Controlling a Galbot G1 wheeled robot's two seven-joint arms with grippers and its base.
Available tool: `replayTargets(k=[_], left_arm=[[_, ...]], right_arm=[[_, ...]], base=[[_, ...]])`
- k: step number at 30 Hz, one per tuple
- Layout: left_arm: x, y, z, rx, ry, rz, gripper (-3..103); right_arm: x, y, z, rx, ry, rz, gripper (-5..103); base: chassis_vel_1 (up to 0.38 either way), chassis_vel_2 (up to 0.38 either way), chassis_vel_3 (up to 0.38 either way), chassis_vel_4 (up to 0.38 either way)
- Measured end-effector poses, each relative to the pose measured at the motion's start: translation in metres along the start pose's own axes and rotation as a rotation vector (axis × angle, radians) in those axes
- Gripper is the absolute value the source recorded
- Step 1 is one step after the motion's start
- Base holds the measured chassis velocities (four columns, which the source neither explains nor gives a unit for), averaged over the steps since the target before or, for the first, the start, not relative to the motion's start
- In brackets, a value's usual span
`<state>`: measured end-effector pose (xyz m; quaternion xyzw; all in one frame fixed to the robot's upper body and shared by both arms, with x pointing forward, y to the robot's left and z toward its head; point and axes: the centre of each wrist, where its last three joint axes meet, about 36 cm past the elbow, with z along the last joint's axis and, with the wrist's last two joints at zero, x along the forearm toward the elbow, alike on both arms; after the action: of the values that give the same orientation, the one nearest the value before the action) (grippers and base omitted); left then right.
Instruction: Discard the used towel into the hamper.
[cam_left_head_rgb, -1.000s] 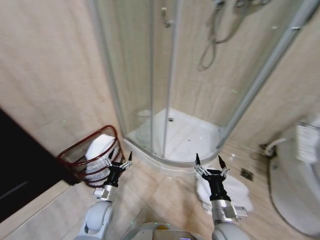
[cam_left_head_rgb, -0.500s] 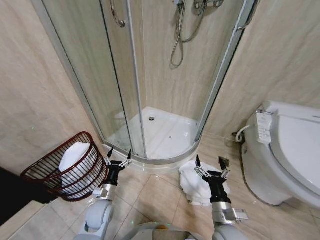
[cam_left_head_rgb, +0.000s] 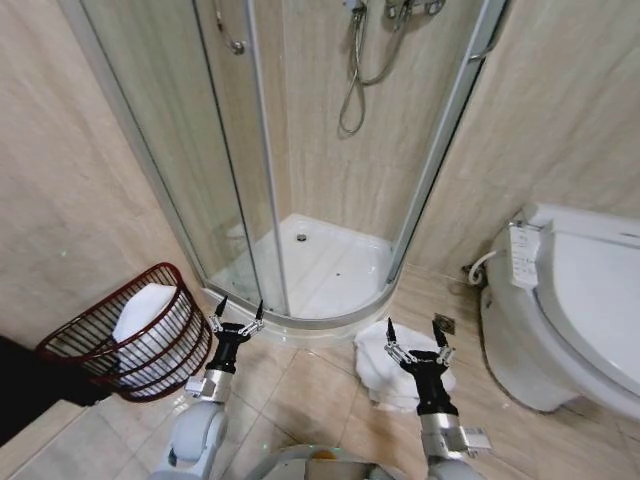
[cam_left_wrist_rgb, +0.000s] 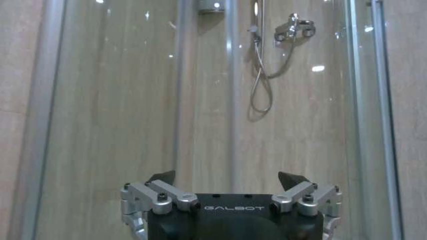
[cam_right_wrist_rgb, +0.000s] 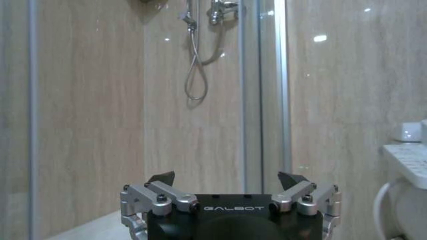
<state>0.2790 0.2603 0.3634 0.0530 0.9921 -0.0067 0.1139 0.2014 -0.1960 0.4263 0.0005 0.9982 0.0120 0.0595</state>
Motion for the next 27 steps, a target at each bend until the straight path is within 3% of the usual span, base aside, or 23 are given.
replayTargets(k=[20,27], left_arm=[[0.009,-0.015,-0.002,0.031,0.016,0.020,100],[0.008,-0.018,0.005,0.032,-0.001,0.008,100]], right_arm=[[0.006,-0.009,0.009,0.013,-0.028,0.013,100],[0.007,-0.014,0.010,0.032,-0.022,0.013,100]], base=[[-0.252,-0.252,0.298,0.285],[0.019,-0.008,0.099,0.068]])
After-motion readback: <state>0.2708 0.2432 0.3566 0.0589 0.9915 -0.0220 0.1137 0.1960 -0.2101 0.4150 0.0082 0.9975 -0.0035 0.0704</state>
